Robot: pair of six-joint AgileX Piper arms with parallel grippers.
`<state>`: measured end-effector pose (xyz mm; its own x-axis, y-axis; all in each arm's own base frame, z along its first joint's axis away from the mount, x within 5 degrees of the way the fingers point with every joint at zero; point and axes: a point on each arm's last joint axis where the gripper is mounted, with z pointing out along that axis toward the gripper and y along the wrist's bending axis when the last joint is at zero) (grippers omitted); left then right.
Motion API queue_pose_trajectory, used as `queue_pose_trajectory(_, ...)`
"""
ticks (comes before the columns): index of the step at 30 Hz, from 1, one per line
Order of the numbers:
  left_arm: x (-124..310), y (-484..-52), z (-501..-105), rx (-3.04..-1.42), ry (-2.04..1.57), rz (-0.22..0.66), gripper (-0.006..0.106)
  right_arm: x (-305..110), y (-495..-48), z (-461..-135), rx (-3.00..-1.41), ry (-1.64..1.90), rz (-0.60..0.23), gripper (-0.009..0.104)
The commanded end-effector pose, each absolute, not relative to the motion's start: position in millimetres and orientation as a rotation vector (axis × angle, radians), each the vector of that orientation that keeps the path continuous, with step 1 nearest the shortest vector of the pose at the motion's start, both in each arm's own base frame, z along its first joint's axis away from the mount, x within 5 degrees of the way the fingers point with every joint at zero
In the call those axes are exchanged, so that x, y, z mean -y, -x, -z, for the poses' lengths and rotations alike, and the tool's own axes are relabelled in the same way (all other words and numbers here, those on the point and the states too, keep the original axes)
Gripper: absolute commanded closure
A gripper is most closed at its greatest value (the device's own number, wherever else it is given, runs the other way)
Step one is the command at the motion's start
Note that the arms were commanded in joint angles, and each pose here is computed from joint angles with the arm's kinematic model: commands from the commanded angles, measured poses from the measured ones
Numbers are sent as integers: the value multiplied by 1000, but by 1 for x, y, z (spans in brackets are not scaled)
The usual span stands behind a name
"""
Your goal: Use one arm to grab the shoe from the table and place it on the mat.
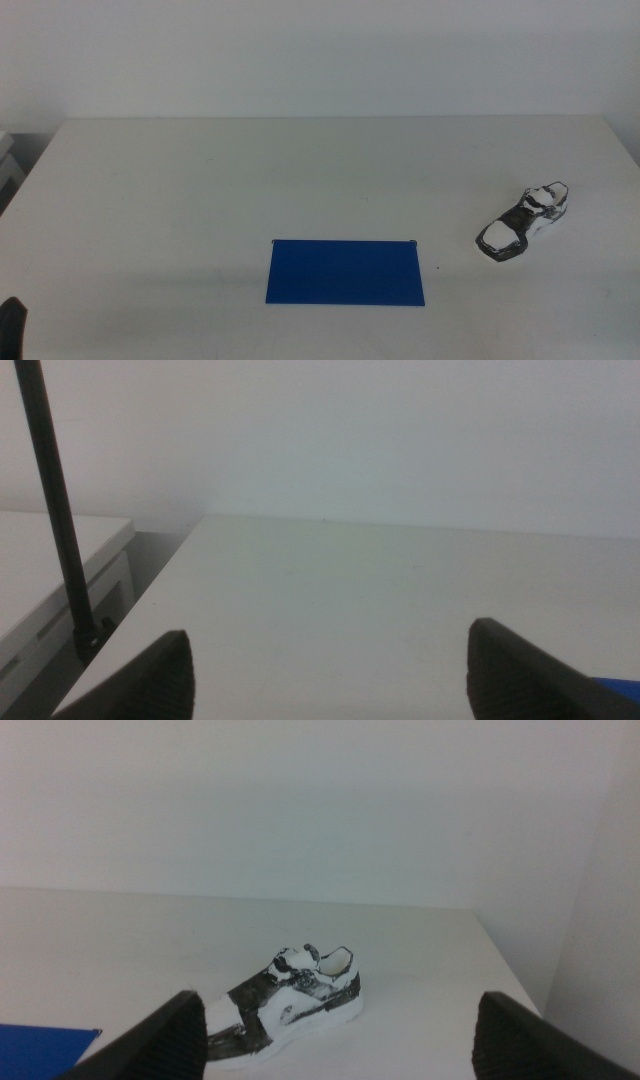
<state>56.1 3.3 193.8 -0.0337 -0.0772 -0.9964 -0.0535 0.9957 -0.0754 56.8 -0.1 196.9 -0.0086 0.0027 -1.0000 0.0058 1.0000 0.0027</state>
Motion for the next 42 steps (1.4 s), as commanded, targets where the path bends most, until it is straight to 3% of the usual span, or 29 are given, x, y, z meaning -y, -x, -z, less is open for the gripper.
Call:
queue_pose_trajectory(1,-2,-56,-200,-1523,91,36,7,0,-53,-214,-1468,3,19,8)
queue_pose_trajectory(17,-2,-56,-200,-1523,91,36,7,-2,-70,-292,-1773,31,-6,8)
queue_pose_trajectory(31,-2,-56,-200,-1523,91,36,7,-2,-146,-347,-2171,-7,-44,8)
queue_pose_trajectory(42,-2,-56,-200,-1523,91,36,7,2,-212,-384,-2366,-237,-96,8)
